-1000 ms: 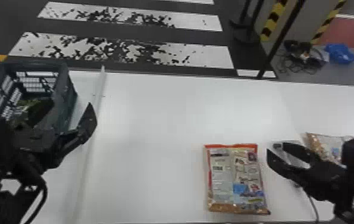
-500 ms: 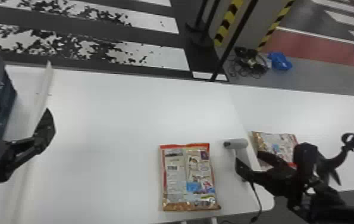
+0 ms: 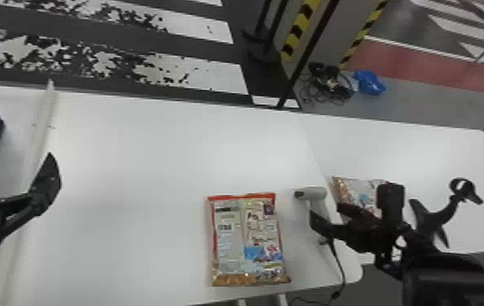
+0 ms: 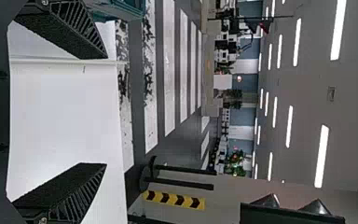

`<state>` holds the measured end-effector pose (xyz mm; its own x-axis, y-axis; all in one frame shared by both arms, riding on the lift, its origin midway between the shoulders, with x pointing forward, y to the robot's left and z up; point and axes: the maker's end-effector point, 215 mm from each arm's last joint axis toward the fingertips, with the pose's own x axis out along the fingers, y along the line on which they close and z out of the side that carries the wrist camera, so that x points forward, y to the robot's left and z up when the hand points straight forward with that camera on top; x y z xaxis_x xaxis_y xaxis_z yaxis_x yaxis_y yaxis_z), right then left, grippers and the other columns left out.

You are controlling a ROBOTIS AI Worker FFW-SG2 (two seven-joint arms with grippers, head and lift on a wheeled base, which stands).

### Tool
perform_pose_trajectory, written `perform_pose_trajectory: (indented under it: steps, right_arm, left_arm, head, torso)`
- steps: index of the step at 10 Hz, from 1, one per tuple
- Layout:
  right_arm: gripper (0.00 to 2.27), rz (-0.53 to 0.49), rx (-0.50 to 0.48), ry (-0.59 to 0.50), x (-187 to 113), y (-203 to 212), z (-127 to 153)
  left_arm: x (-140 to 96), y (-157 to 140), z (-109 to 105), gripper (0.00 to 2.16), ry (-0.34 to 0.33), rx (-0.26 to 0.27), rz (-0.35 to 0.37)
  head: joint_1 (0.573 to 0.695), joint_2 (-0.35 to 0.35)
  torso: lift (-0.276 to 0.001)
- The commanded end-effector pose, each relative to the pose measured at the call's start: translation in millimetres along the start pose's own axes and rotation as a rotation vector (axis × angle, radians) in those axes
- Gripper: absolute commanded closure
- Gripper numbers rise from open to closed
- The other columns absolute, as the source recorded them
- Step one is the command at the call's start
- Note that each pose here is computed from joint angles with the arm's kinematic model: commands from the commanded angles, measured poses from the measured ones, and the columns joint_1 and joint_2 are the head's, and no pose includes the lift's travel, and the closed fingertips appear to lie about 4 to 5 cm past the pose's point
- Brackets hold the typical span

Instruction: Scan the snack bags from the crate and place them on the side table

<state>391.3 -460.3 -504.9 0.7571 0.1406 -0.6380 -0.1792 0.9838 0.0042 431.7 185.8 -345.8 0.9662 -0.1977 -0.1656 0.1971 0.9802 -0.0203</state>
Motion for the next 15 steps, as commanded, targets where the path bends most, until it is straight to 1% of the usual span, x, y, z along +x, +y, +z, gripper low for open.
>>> perform_pose_trajectory:
  steps: [1, 2, 3, 4, 5, 6, 7, 8, 9, 10, 13, 15]
  right_arm:
    - [0.09, 0.007, 0.0, 0.017, 12.0, -4.9, -1.1]
    - [0.21, 0.009, -0.005, 0.029, 16.3, -8.0, -1.9]
    - [0.51, 0.004, -0.007, 0.049, 18.0, -11.7, -3.0]
    - [0.71, 0.0, -0.002, 0.089, 17.2, -15.8, -11.4]
    - [1.16, -0.005, 0.006, 0.125, 17.4, -20.1, -18.8]
    - [1.81, -0.007, 0.015, 0.134, 18.5, -21.5, -19.9]
    - [2.13, -0.005, 0.015, 0.13, 18.5, -20.8, -18.0]
    - [2.17, -0.003, 0.011, 0.117, 16.1, -19.5, -11.9]
    - [2.24, -0.002, 0.012, 0.123, 7.6, -13.3, -10.4]
    - [2.24, -0.001, 0.016, 0.136, -5.8, -2.9, -8.9]
    - [2.24, 0.019, 0.051, 0.193, -46.2, 51.3, -6.0]
    - [2.24, 0.048, 0.057, 0.236, -64.9, 91.0, -8.6]
  left_arm:
    - [0.3, -0.3, -2.3, 0.04, 0.003, -0.007, 0.003]
    - [0.2, -0.2, -3.2, 0.04, 0.006, -0.007, 0.001]
    - [0.2, -1.0, -2.3, 0.04, 0.004, -0.008, 0.0]
    - [-0.5, -2.4, -3.8, 0.04, 0.007, -0.009, -0.003]
    - [-0.5, -3.0, -4.7, 0.04, 0.01, -0.009, -0.006]
    - [-0.8, -3.9, -4.5, 0.04, 0.01, -0.01, -0.008]
    - [-0.5, -6.1, -5.9, 0.04, 0.015, 0.002, -0.009]
    - [-0.1, -9.9, -6.0, 0.04, 0.017, 0.003, -0.015]
    - [-0.2, -12.8, -6.9, 0.04, 0.021, 0.006, -0.019]
    - [-0.1, -13.5, -6.1, 0.04, 0.019, 0.007, -0.02]
    - [0.2, -18.5, -3.5, 0.04, 0.017, 0.007, -0.029]
    - [0.2, -19.1, -5.5, 0.04, 0.025, 0.008, -0.03]
  head:
    - [0.695, -0.35]
    - [0.695, -0.35]
    - [0.695, -0.35]
    - [0.695, -0.35]
    - [0.695, -0.35]
    - [0.695, -0.35]
    - [0.695, -0.35]
    - [0.695, -0.35]
    - [0.695, -0.35]
    - [0.695, -0.35]
    - [0.695, -0.35]
    - [0.695, -0.35]
  torso:
    - [-0.094]
    - [-0.094]
    - [-0.094]
    - [-0.094]
    - [-0.094]
    - [-0.094]
    - [-0.094]
    - [-0.094]
    - [-0.094]
    - [-0.094]
    - [-0.094]
    - [-0.094]
